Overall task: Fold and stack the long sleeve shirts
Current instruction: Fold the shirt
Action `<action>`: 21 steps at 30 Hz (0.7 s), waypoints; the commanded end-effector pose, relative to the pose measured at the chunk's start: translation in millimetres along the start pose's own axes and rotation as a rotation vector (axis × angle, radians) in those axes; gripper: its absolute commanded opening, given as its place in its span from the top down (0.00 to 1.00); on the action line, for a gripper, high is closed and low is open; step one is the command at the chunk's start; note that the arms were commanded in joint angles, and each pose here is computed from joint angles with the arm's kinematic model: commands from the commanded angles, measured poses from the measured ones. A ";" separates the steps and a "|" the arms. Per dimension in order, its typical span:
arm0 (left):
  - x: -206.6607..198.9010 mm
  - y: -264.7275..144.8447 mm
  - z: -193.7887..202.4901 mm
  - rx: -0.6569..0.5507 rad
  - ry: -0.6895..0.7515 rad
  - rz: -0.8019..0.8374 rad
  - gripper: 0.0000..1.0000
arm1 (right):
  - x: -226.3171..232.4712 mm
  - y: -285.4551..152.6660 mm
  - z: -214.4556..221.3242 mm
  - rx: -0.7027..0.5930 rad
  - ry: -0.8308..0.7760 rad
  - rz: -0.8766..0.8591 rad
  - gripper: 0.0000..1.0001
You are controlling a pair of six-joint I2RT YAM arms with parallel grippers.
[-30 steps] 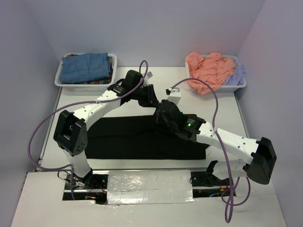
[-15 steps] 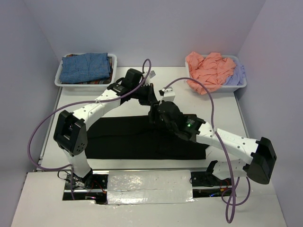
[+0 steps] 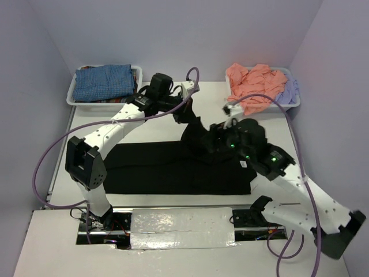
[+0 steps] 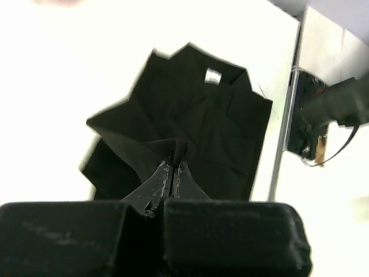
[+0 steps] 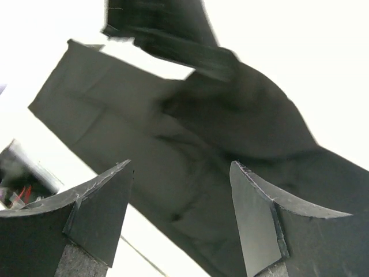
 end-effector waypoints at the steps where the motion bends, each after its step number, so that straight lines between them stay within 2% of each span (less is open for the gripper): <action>1: -23.8 -19.4 -65.6 -0.169 0.383 0.124 1.00 | -36.2 -19.6 2.9 0.018 0.039 0.040 0.26; 5: -54.6 -35.3 -98.5 -0.272 0.557 0.265 1.00 | -92.7 -40.4 -20.5 -0.027 0.140 0.249 0.24; 6: -62.3 -40.0 -105.2 -0.293 0.607 0.287 1.00 | -114.1 -47.2 -18.8 -0.010 0.189 0.341 0.24; 8: -74.9 -45.5 -106.9 -0.304 0.635 0.348 1.00 | -132.2 -45.2 -17.9 0.033 0.243 0.405 0.26; 11: -93.9 -45.6 -92.7 -0.247 0.671 0.403 1.00 | -144.7 -42.9 -14.6 0.054 0.276 0.424 0.27; 12: -98.4 -46.4 -87.8 -0.239 0.735 0.410 1.00 | -146.4 -42.5 -14.9 0.052 0.276 0.431 0.27; 13: -105.9 -47.7 -70.3 -0.181 0.710 0.441 1.00 | -147.3 -42.2 -15.4 0.051 0.276 0.432 0.27; 15: -124.1 -52.7 -61.7 -0.165 0.793 0.485 1.00 | -146.5 -40.2 -15.8 0.058 0.265 0.419 0.27; 16: -132.0 -59.7 -52.4 -0.132 0.767 0.513 1.00 | -146.4 -38.7 -16.3 0.065 0.260 0.412 0.27; 21: -158.9 -99.7 -63.4 -0.145 0.901 0.515 1.00 | -144.8 -34.2 -4.1 0.122 0.231 0.371 0.30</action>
Point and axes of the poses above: each gripper's point midway between its finger pads, its own y axis out along the fingers, its own x axis along the line the jaws close on, z = x × y, the point moved 3 cm from there along -y, back along the fingers, and after that the axes turned 2 degrees about y, right-handed, at the moved point
